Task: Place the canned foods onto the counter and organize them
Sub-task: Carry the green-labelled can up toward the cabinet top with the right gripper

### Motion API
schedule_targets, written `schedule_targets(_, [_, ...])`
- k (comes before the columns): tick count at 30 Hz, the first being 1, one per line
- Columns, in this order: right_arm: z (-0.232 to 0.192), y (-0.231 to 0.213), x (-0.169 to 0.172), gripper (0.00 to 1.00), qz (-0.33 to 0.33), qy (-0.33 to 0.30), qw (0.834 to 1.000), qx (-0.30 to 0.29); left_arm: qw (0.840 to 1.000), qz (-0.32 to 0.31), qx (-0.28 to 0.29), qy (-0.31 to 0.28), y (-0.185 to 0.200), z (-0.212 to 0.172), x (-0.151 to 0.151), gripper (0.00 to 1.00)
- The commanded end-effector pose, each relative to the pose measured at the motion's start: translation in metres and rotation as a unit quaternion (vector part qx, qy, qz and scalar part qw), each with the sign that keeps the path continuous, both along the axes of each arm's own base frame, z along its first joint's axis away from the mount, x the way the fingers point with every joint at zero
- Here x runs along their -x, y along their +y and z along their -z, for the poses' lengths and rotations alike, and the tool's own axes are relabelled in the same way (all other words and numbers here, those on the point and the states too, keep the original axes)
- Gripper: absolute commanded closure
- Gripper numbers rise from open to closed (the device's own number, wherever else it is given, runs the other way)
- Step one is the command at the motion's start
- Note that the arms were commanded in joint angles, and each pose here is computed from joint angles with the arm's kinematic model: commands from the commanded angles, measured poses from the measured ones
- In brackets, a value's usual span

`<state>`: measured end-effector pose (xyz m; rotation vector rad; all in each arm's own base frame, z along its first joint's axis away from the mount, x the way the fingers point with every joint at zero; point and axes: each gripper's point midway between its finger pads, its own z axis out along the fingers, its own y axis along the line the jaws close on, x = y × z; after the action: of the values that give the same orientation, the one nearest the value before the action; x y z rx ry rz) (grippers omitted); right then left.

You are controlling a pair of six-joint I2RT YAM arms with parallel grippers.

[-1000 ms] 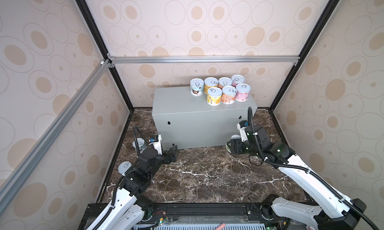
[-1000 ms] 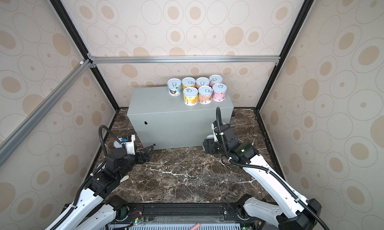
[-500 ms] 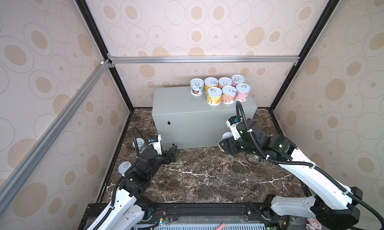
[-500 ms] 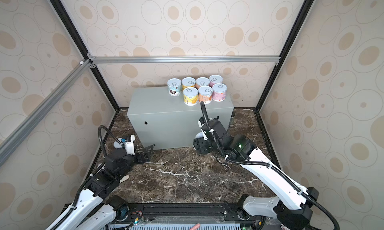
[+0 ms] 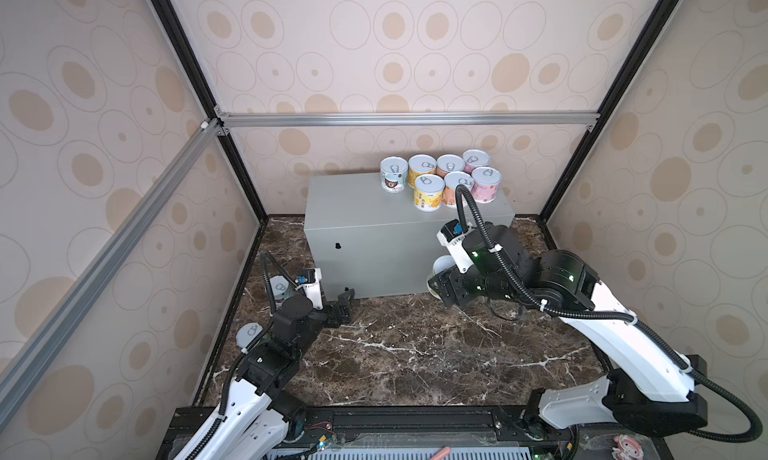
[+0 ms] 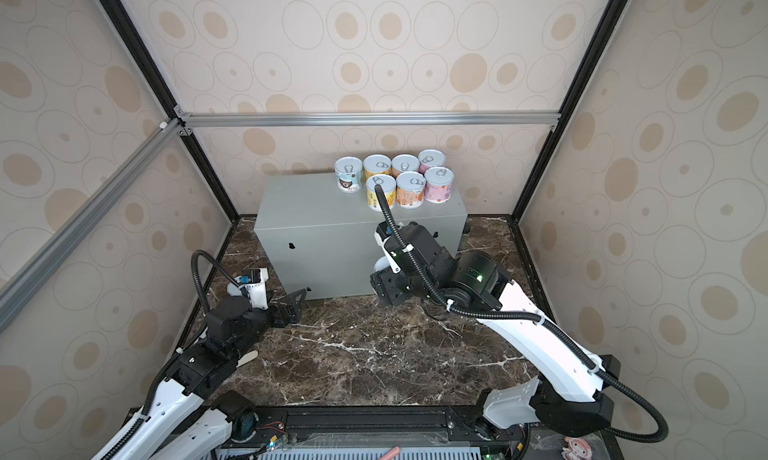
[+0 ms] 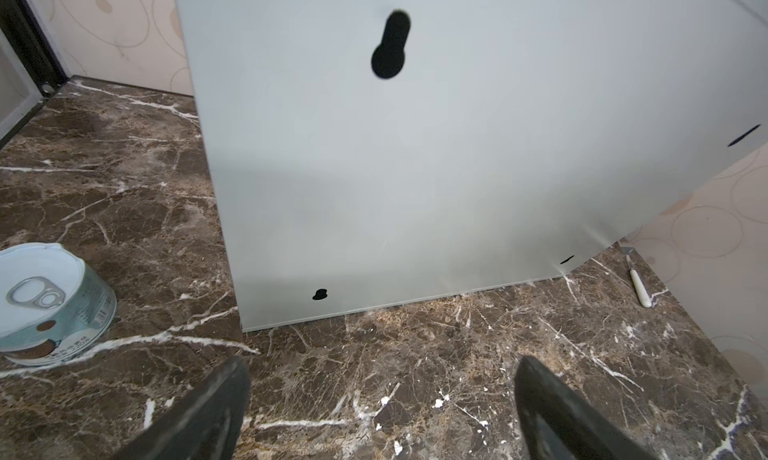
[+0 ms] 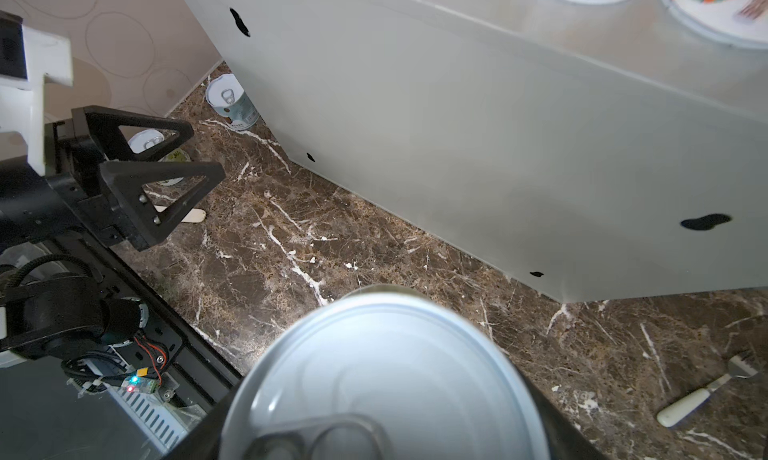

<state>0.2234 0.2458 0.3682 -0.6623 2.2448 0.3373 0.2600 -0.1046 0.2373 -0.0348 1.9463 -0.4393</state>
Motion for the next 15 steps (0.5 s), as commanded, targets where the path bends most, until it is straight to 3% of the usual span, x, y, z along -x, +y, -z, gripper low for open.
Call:
schedule_targets(1, [-0.023,-0.005,-0.004,0.37,0.002,-0.033,0.999,0.004,0.999,0.012,0.011,-0.028,-0.002,-0.031,0.002,0.01])
schedule_targets(15, [-0.066,0.032,-0.026,0.37,-0.017,-0.037,0.999,0.013,0.999,0.006,-0.017,-0.046,0.007,-0.051,0.007,0.01])
